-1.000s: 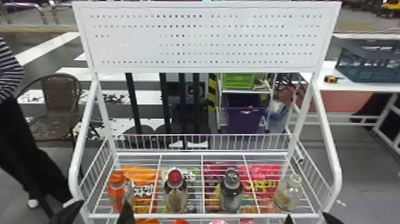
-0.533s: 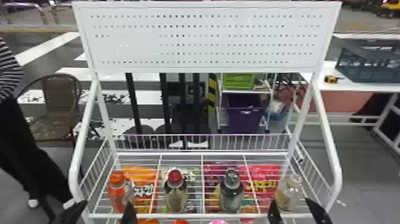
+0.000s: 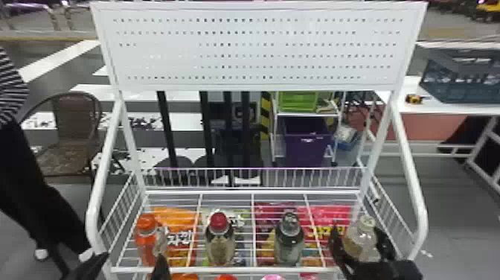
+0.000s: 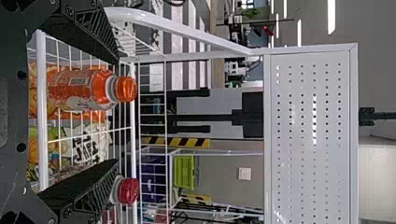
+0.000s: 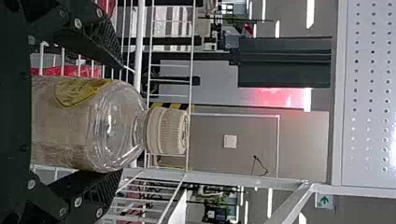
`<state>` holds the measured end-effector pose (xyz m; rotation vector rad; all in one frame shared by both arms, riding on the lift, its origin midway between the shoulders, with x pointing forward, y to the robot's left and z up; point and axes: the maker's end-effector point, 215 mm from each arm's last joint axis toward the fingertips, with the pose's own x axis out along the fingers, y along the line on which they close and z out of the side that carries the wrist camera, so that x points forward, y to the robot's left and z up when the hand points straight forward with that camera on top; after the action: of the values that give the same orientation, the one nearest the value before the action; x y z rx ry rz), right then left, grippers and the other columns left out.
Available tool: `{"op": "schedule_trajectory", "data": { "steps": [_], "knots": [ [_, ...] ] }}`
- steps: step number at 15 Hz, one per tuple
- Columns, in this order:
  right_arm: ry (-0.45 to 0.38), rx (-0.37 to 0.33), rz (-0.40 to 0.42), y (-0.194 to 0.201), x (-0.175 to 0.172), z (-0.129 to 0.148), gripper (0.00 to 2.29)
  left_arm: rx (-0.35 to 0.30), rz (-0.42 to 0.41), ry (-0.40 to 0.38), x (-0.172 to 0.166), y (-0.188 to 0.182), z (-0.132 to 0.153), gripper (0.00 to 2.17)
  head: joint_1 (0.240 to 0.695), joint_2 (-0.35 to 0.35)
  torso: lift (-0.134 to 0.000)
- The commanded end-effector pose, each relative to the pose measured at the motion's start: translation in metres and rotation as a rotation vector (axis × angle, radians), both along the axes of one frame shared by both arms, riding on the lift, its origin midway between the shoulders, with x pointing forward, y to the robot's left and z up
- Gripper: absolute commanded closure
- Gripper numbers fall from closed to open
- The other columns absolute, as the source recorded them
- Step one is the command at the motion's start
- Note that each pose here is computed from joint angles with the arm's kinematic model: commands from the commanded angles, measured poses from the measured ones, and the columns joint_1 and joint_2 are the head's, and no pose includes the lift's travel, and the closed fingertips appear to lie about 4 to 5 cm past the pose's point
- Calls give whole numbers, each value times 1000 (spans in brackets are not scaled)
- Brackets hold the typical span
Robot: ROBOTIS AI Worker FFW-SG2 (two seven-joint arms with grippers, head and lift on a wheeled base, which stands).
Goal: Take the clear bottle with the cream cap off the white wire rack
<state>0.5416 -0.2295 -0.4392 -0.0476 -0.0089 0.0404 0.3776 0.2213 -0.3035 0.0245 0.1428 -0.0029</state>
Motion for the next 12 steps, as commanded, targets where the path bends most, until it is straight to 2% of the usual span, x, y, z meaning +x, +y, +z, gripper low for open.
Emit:
{"op": "schedule_trajectory", "data": {
  "steps": [1, 2, 3, 8, 12],
  "knots": [
    [-7, -1, -2, 0, 1, 6, 1129, -1, 1, -1, 1, 0, 1, 137, 499, 0, 0],
    [-15, -2, -11, -2, -2, 11, 1457, -2, 1, -4, 1, 0, 2, 137, 499, 0, 0],
    [-18, -1, -20, -4, -4, 17, 1531, -4, -2, -6, 1, -1, 4, 137, 499, 0, 0],
    [-19, 2, -31, -9, -36, 71, 1531, -6, -5, -12, 2, -2, 6, 137, 499, 0, 0],
    [-20, -3, -20, -7, -85, 119, 1524, 0, 0, -18, 2, 3, 9, 137, 499, 0, 0]
  ]
}}
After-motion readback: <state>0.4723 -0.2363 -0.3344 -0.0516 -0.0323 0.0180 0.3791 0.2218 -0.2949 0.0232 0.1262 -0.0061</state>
